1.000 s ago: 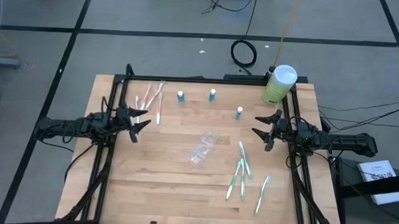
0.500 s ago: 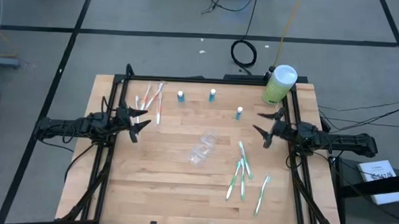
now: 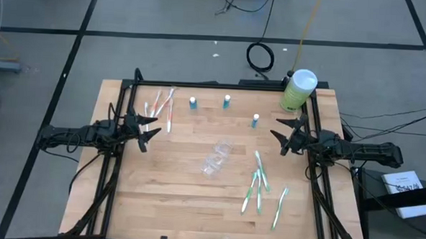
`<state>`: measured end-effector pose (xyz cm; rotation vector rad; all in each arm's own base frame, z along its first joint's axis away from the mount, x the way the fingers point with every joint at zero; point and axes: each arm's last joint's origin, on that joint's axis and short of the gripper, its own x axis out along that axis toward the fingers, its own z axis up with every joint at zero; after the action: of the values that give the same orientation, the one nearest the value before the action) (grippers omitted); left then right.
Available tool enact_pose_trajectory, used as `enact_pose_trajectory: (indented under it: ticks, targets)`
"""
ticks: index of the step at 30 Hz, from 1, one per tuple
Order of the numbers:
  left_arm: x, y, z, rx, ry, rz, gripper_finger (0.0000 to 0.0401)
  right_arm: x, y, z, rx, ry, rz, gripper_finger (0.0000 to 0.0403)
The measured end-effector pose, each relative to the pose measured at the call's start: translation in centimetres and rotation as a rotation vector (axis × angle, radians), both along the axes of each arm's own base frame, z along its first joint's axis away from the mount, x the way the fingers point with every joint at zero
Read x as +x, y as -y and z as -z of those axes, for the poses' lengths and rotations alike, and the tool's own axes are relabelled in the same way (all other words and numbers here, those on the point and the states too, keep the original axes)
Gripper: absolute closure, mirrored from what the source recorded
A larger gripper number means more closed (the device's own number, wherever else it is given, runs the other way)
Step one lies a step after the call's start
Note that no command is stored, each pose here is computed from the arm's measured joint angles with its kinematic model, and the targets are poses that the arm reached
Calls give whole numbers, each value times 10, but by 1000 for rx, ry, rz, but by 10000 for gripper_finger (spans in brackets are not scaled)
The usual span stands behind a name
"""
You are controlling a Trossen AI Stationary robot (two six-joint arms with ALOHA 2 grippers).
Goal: Pick & Place toothbrushing station
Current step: Put the green toothbrush into the transparent organizer
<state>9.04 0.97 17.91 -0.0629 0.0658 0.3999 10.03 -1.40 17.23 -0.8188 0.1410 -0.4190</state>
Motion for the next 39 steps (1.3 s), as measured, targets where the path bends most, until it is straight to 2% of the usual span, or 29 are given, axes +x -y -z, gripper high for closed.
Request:
enact_pose_trajectory:
  ticks: [3,7,11,15,18,22,36,39]
  targets:
    - [0,0,0,0,0,0,166,1,-4,-5,133,104,-162,156]
    - [0,0,0,0,0,0,166,1,-14,-12,474,216,-533,156]
    - [0,0,0,0,-1,0,167,-3,-21,-25,611,288,-811,156]
    - [0,0,0,0,0,0,167,-8,-25,-34,837,287,-1042,156]
    - [0,0,0,0,0,1,167,-11,-27,-38,984,283,-1127,156]
    - [0,0,0,0,-1,0,167,-12,-27,-39,1075,278,-1134,156]
    - [0,0,0,0,0,0,167,-10,-20,-42,1145,462,-946,156]
    - [0,0,0,0,0,1,167,-8,-20,-40,1162,461,-916,156]
